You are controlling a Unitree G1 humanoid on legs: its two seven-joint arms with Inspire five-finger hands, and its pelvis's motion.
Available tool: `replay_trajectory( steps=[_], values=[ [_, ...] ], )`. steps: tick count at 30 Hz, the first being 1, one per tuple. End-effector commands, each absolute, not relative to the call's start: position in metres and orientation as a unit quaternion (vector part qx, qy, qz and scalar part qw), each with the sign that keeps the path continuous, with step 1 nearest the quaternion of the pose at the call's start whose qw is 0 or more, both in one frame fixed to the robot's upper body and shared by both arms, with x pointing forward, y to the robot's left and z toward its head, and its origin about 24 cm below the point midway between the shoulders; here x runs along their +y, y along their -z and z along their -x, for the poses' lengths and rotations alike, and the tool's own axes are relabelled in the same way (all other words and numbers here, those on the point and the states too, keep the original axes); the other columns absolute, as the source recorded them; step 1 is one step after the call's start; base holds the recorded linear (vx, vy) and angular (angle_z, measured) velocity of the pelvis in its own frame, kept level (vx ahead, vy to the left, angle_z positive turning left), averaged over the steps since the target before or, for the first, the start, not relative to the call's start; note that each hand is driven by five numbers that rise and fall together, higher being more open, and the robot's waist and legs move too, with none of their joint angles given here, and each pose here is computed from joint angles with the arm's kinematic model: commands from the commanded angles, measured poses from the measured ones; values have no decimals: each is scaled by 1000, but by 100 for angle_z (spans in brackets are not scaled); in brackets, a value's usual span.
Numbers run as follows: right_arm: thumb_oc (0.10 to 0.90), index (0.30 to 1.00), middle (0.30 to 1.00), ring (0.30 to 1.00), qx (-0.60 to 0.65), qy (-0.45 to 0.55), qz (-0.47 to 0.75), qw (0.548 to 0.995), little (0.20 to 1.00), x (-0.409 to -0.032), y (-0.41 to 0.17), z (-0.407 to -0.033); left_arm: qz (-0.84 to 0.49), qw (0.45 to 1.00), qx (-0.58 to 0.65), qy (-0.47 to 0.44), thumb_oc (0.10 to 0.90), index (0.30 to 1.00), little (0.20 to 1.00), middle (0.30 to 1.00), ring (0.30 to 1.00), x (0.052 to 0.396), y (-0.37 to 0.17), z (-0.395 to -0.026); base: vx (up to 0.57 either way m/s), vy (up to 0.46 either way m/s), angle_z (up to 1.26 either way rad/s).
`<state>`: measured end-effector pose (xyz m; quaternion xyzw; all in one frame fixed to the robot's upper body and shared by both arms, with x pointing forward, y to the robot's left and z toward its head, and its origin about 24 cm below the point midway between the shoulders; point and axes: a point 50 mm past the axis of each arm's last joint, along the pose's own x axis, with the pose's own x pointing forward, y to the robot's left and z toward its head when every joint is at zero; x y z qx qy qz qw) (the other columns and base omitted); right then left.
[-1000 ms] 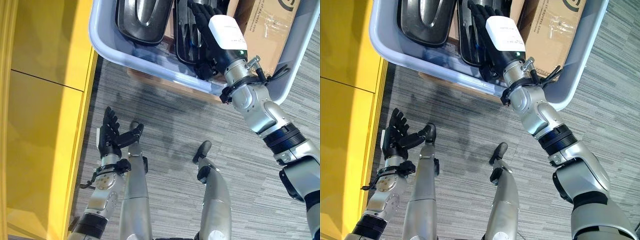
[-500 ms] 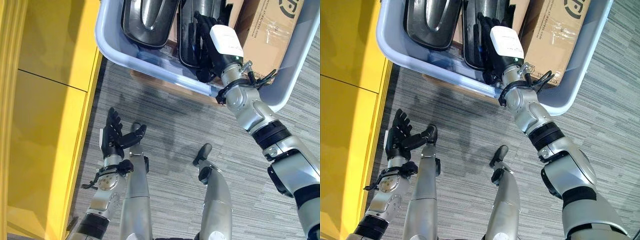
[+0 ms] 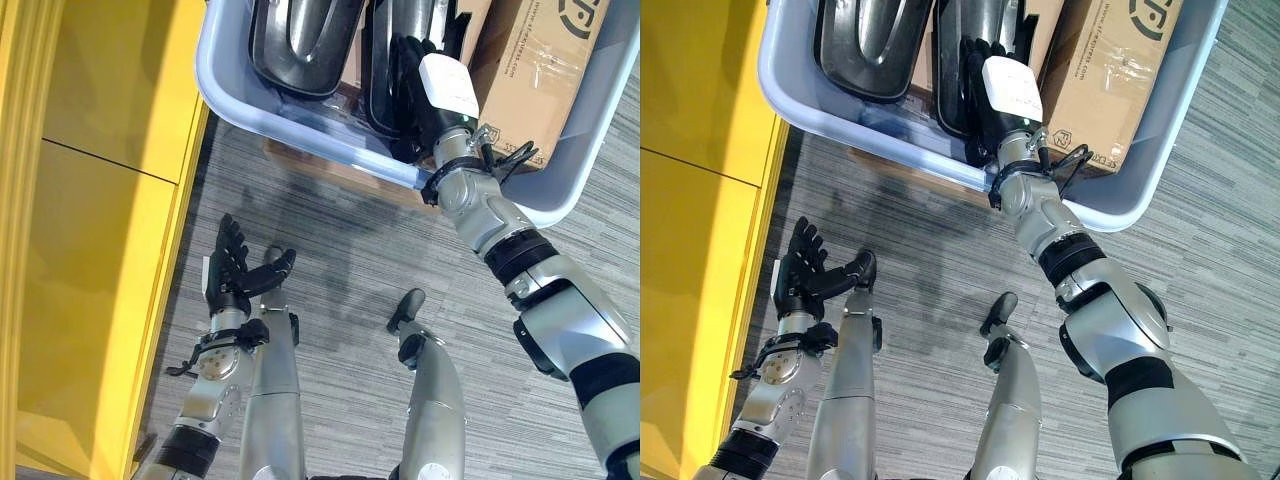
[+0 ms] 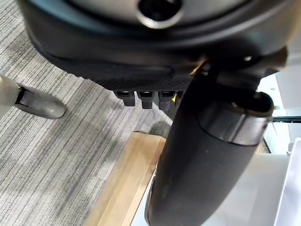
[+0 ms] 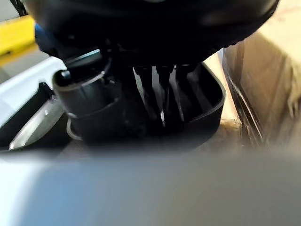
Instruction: Move parts from the plastic box to the shelf.
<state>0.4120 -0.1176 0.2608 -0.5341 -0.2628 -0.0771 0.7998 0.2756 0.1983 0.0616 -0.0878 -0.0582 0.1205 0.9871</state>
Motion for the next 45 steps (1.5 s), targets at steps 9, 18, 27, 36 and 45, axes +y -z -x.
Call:
replay_trajectory(
  steps=[9,18,27,36,45],
  values=[
    [400,300,300,300,-282,55,524,802,300,-121,-255,-403,112,979,-130,-107,900,1000,1000,1000,1000,186,-85,-274,-1,0,0],
    [400,300,300,300,-339,61,526,777,300,-123,-269,-384,100,980,-133,-112,900,1000,1000,1000,1000,192,-87,-277,-31,12,-2],
    [400,300,300,300,-373,52,511,773,300,-131,-261,-361,80,983,-113,-122,900,1000,1000,1000,1000,206,-77,-271,-1,-2,-7],
    [400,300,300,300,-388,50,513,764,300,-143,-260,-347,82,984,-91,-127,900,1000,1000,1000,1000,218,-66,-264,-12,2,-8],
    [400,300,300,300,-412,63,528,740,300,-155,-269,-332,65,987,-65,-133,900,1000,1000,1000,1000,229,-53,-256,31,-14,-7]
  ],
)
